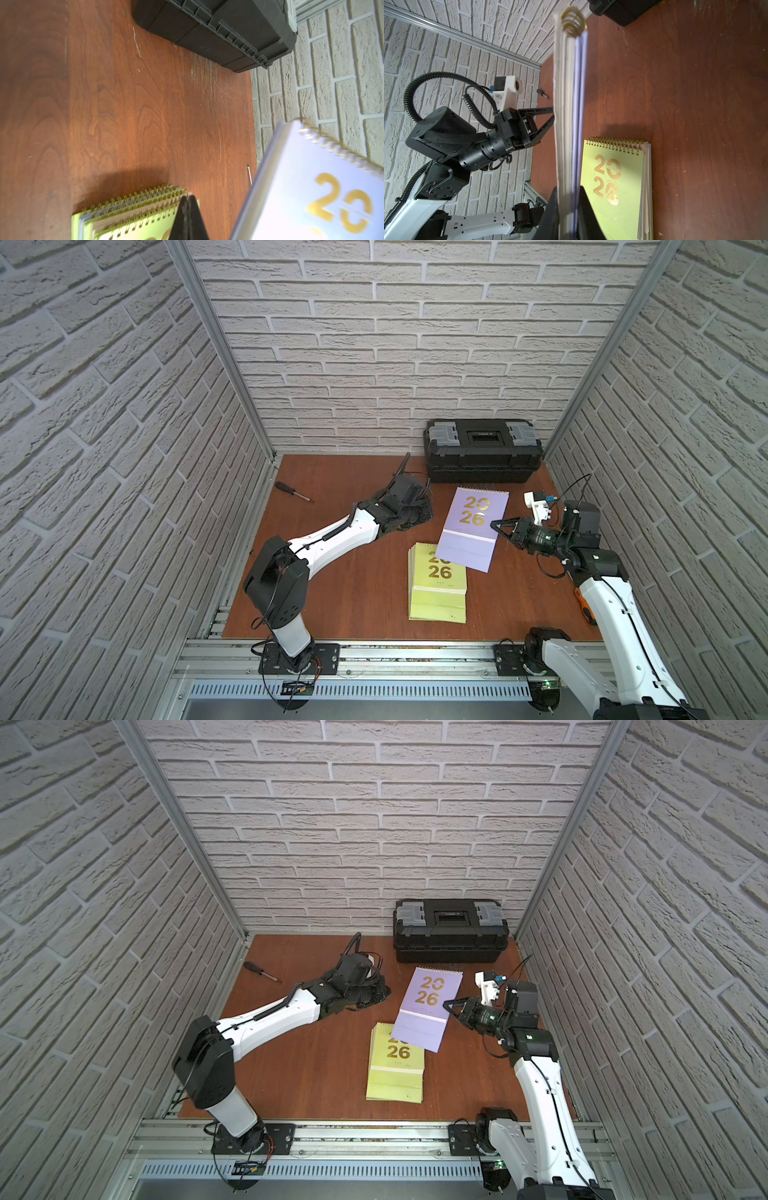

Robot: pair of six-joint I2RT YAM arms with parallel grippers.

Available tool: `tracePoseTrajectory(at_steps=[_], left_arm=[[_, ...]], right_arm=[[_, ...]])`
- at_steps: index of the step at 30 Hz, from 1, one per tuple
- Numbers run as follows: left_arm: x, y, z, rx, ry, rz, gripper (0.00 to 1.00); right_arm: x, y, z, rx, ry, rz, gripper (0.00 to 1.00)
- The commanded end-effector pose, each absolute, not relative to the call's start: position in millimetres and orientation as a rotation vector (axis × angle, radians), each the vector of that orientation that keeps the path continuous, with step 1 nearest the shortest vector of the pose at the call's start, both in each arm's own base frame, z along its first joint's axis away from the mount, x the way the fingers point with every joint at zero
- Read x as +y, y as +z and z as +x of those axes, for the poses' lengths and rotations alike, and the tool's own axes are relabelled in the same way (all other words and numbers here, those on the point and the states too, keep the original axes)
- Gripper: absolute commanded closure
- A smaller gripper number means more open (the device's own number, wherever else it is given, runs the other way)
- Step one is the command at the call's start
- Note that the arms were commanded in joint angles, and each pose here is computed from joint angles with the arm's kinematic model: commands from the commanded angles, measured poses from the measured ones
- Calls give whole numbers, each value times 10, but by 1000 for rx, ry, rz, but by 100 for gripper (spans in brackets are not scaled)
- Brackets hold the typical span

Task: Stack the calendars
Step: Place the calendar at the calendar.

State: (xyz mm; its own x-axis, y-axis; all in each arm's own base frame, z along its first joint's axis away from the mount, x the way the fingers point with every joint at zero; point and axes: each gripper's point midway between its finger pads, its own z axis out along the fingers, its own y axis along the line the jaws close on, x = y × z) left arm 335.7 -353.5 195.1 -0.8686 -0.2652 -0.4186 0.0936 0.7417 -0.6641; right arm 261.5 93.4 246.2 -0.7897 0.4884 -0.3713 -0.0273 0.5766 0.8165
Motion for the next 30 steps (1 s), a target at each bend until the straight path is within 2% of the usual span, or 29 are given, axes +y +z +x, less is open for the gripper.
tracePoseTrajectory(at_steps=[1,15,30], left_arm=[[-3380,1948,3256,2447,-915,-120,100],[-3205,1699,2875,2499,-855,-137,100],[-3020,1312,2647,2563,-761,-176,100]], right_arm=[[1077,2604,2597,2172,1240,251,97],[1353,2322,2350,2227,1348,166,97],[1486,1982,2059,2261,1455,127,97]])
